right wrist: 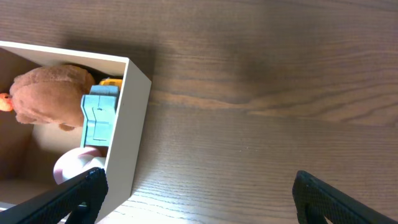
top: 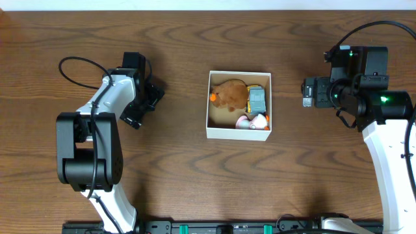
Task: Pack container
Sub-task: 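Reach the left gripper to the white paddle toy and grasp its handle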
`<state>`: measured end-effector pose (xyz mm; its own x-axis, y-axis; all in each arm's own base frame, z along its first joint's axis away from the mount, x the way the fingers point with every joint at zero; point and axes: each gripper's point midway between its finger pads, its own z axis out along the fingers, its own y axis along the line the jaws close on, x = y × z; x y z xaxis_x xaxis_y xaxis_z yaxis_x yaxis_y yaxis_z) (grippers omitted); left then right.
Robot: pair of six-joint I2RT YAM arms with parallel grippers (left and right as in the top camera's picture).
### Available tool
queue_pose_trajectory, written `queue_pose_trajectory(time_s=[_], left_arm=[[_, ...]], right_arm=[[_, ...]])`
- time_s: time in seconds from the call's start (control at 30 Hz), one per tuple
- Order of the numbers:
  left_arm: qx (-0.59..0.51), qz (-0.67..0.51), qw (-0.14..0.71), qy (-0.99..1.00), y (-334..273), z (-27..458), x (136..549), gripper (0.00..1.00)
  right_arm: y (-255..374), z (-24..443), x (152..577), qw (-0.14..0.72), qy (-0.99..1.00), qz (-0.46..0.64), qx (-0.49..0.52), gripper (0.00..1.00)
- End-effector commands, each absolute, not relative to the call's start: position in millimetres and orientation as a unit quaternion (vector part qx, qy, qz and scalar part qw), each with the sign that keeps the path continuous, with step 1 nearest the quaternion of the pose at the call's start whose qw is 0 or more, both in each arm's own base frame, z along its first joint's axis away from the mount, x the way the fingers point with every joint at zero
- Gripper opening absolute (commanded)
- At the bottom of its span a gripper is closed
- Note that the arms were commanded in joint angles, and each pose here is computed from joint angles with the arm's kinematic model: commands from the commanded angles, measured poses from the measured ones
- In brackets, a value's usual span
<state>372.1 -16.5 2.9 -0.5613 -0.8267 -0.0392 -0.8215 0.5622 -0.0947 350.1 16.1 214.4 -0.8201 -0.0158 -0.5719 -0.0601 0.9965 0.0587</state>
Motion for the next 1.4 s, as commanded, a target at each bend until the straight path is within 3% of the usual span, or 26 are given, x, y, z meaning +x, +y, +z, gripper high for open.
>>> queue_pose_trajectory(time_s=[0.0, 0.13, 0.3, 0.37, 0.43, 0.57, 1.0, 1.1, 1.37], left_arm=[[-0.47, -0.026, 0.033, 0.882, -14.9, -3.0, 368.6, 0.92], [-0.47, -0.026, 0.033, 0.882, -14.9, -3.0, 368.6, 0.7], [-0.47, -0.026, 0.033, 0.882, -14.9, -3.0, 368.6, 0.54], [-0.47, -0.026, 0.033, 0.882, -14.9, -3.0, 368.7, 0.42], [-0.47, -0.027, 0.034, 0.882, -15.0, -2.9, 369.6, 0.38], [-0.47, -0.029, 0.039, 0.881, -15.0, -2.7, 372.4, 0.31], [-0.47, -0.03, 0.04, 0.881, -15.0, -2.7, 372.6, 0.28], [-0.47, -0.029, 0.039, 0.881, -15.1, -2.7, 372.3, 0.2], [-0.47, -0.029, 0.039, 0.881, -15.1, -2.7, 372.3, 0.15]], right_arm=[[15.6, 212.2, 350.4, 0.295, 0.954, 0.042, -0.012, 0.97], [15.4, 212.2, 350.3, 0.295, 0.954, 0.042, -0.012, 0.98], [15.4, 212.2, 350.3, 0.295, 0.954, 0.042, -0.012, 0.98], [15.4, 212.2, 350.3, 0.295, 0.954, 0.042, -0.012, 0.98], [15.4, 212.3, 350.3, 0.295, 0.954, 0.042, -0.012, 0.98], [15.4, 212.0, 349.8, 0.294, 0.955, 0.042, -0.012, 0.98], [15.4, 211.8, 349.6, 0.294, 0.955, 0.042, -0.012, 0.98], [15.4, 211.9, 349.7, 0.294, 0.955, 0.041, -0.015, 0.98], [15.4, 211.8, 349.6, 0.294, 0.955, 0.041, -0.016, 0.98]])
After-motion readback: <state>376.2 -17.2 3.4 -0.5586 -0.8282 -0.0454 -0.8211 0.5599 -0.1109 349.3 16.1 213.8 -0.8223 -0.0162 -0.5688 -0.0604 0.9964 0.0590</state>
